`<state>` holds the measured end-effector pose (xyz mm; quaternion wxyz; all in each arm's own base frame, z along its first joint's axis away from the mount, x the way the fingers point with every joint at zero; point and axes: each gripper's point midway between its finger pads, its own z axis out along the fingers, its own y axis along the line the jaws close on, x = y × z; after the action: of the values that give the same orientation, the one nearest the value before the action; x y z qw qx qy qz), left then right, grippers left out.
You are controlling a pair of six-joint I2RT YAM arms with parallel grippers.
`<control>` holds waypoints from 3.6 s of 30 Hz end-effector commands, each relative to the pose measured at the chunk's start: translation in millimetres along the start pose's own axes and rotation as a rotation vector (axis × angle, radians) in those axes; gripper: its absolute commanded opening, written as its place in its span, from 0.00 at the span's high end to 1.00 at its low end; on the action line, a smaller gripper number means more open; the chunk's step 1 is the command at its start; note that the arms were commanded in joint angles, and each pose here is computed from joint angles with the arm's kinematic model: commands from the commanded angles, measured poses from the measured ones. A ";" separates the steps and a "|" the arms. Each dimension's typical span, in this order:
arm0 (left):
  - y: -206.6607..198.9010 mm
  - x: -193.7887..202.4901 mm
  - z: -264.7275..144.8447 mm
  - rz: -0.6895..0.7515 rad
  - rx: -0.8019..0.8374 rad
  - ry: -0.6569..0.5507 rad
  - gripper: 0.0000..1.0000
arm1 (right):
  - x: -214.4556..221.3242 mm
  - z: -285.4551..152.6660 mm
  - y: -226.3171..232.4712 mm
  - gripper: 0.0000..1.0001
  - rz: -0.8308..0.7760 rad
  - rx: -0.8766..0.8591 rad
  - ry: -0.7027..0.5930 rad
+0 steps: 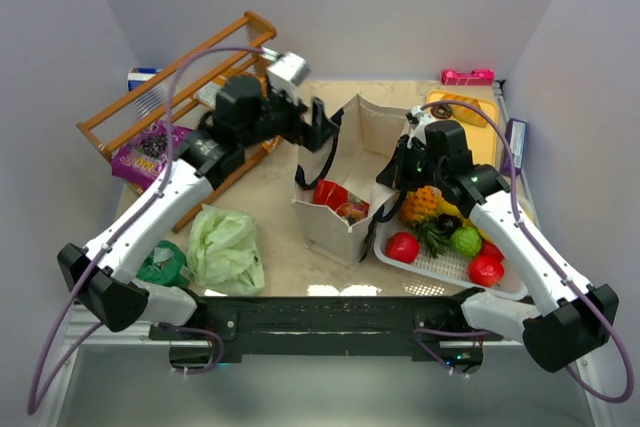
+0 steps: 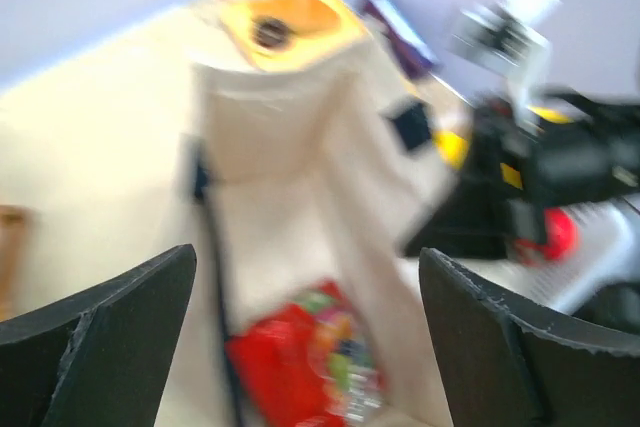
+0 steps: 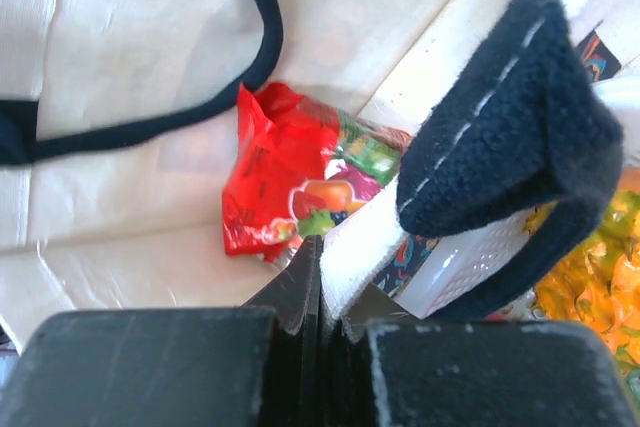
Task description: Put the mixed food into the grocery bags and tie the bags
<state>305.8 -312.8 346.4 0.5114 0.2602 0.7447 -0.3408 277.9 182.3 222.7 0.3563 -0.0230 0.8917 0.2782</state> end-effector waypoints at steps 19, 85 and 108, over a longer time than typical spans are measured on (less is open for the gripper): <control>269.5 72.5 -188.5 0.296 -1.347 0.422 0.04 | -30.9 -20.7 27.9 0.99 -0.070 -0.104 -0.122; -51.4 -89.7 -20.1 0.131 0.111 -0.256 1.00 | -37.4 -33.7 32.7 0.98 -0.055 -0.106 -0.150; 232.9 12.8 -52.4 0.366 -0.965 0.286 0.02 | -34.6 -31.5 32.9 0.96 -0.066 -0.117 -0.143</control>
<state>424.6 -168.6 325.5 0.5705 0.1525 0.8070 0.0053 268.8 181.1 230.9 0.3604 -0.0311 0.8873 0.2860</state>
